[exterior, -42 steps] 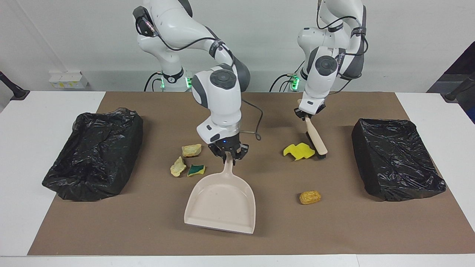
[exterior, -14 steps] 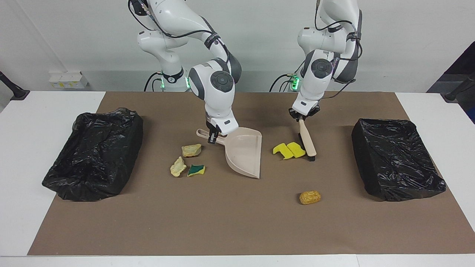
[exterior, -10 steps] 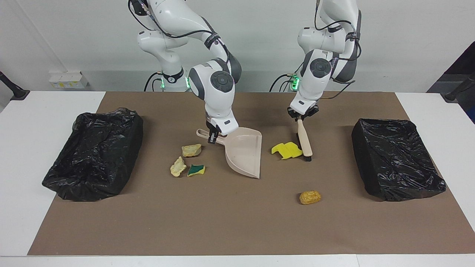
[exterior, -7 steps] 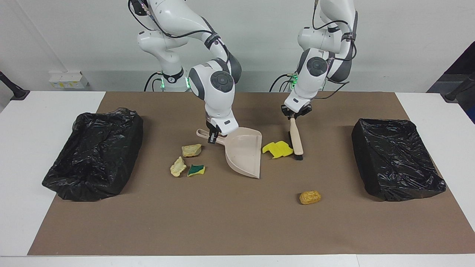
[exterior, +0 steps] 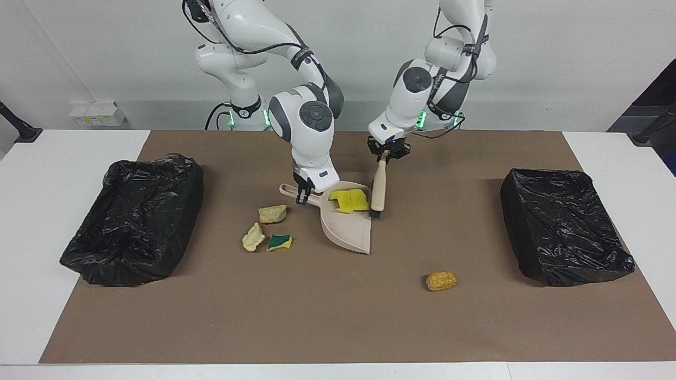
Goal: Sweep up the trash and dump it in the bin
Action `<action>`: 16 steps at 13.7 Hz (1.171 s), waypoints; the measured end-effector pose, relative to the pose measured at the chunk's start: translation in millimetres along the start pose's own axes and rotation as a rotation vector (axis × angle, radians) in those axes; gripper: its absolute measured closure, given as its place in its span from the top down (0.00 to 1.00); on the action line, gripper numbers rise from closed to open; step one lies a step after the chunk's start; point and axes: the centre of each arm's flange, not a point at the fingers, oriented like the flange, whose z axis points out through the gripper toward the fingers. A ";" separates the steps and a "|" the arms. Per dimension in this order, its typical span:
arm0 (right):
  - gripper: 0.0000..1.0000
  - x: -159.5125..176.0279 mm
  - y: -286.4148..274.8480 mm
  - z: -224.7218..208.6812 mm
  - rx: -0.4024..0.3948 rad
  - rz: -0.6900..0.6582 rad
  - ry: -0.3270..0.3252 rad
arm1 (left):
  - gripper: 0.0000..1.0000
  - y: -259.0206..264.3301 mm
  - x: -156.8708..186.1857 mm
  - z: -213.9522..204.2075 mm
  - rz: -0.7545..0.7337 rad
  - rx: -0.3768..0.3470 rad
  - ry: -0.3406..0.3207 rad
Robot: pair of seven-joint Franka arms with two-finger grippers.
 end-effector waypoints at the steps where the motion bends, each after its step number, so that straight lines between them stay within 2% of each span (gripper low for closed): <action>1: 0.32 0.0 0.0 0.1 0.000 0.000 0.000 | 0.25 9.2 7.0 -6.6 0.010 -0.009 0.012; 4: 0.32 0.0 -0.1 0.2 0.000 0.000 0.000 | 0.25 6.5 30.7 -24.1 -0.012 -0.016 0.002; 6: 0.32 0.0 -0.1 0.3 0.000 0.000 0.000 | 0.25 -30.2 50.6 -41.2 -0.073 -0.014 0.010; 9: 0.32 0.0 -0.1 0.3 0.001 0.000 0.000 | 0.25 -104.3 77.8 -65.0 -0.077 0.066 0.036; 12: 0.32 -0.1 -0.2 0.5 0.001 0.000 -0.001 | 0.25 -159.1 101.9 -77.3 -0.046 0.090 0.050; 16: 0.32 -0.1 -0.2 0.5 0.001 0.000 -0.001 | 0.25 -230.1 137.6 -67.4 -0.027 0.170 0.032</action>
